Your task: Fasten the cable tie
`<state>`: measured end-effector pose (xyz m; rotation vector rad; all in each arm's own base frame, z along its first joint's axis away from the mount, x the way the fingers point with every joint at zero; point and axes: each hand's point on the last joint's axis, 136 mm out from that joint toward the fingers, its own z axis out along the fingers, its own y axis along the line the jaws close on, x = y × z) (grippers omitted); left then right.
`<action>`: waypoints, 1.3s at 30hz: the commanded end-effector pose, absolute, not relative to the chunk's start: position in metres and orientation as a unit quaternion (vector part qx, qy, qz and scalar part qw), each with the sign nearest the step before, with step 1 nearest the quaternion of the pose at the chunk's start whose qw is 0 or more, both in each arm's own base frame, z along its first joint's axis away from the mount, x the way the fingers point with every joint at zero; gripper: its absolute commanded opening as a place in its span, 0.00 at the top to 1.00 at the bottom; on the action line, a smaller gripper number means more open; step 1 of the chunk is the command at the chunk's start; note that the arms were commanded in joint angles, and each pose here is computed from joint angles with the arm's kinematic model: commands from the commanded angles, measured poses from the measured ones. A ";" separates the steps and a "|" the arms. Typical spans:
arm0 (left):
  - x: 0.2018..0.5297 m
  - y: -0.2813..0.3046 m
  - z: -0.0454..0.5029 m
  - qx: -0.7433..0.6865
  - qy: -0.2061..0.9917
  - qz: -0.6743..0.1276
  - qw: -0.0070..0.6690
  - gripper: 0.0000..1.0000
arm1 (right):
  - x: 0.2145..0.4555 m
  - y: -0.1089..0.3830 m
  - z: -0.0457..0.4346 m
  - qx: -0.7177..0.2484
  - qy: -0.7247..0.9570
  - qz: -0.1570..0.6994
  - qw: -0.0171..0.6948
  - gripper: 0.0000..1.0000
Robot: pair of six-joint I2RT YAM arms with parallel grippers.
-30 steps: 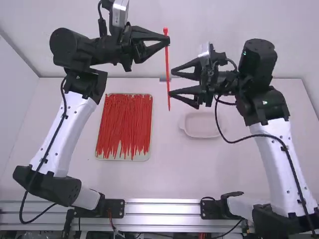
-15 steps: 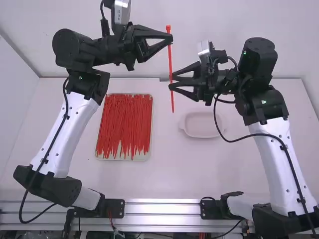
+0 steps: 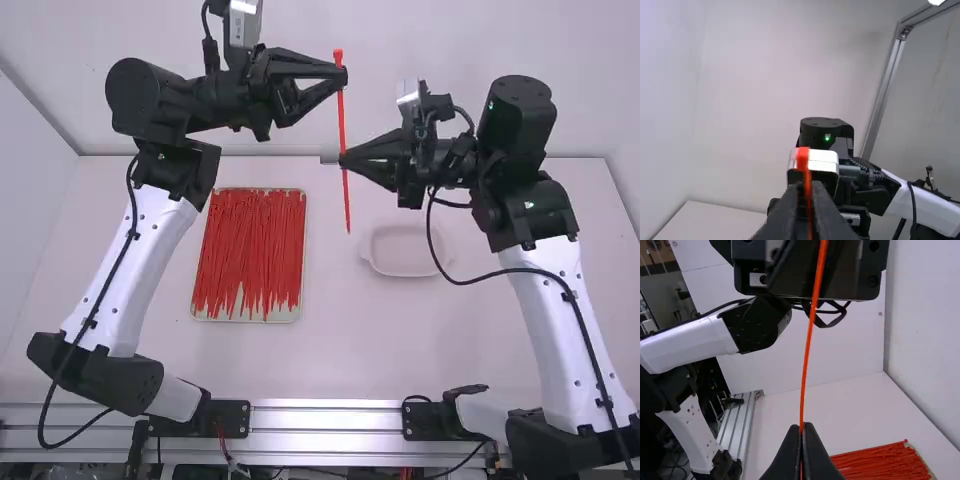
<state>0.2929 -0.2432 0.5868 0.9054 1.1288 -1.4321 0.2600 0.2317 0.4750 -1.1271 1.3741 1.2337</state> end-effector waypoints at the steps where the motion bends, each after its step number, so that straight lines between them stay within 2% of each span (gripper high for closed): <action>1: 0.289 -0.245 0.590 0.382 0.465 -0.599 0.528 0.86 | 0.255 0.232 0.483 -0.466 0.552 0.501 0.477 1.00; 13: 0.289 -0.243 0.595 0.380 0.457 -0.597 0.540 0.84 | 0.256 0.230 0.483 -0.466 0.552 0.500 0.478 1.00; 20: 0.287 -0.243 0.596 0.383 0.453 -0.595 0.543 0.90 | 0.257 0.230 0.483 -0.465 0.553 0.499 0.478 1.00; 24: 0.287 -0.243 0.596 0.386 0.451 -0.592 0.545 0.98 | 0.257 0.230 0.483 -0.465 0.553 0.499 0.478 1.00; 35: 0.290 -0.245 0.590 0.391 0.456 -0.584 0.546 0.98 | 0.255 0.232 0.481 -0.472 0.549 0.496 0.480 1.00; 37: 0.298 -0.246 0.584 0.385 0.469 -0.578 0.545 0.98 | 0.257 0.231 0.481 -0.467 0.554 0.494 0.481 0.67; 38: 0.305 -0.244 0.581 0.379 0.478 -0.570 0.550 0.98 | 0.265 0.230 0.479 -0.450 0.571 0.489 0.482 0.23; 39: 0.309 -0.242 0.580 0.373 0.483 -0.568 0.553 0.98 | 0.268 0.228 0.479 -0.441 0.579 0.487 0.483 0.02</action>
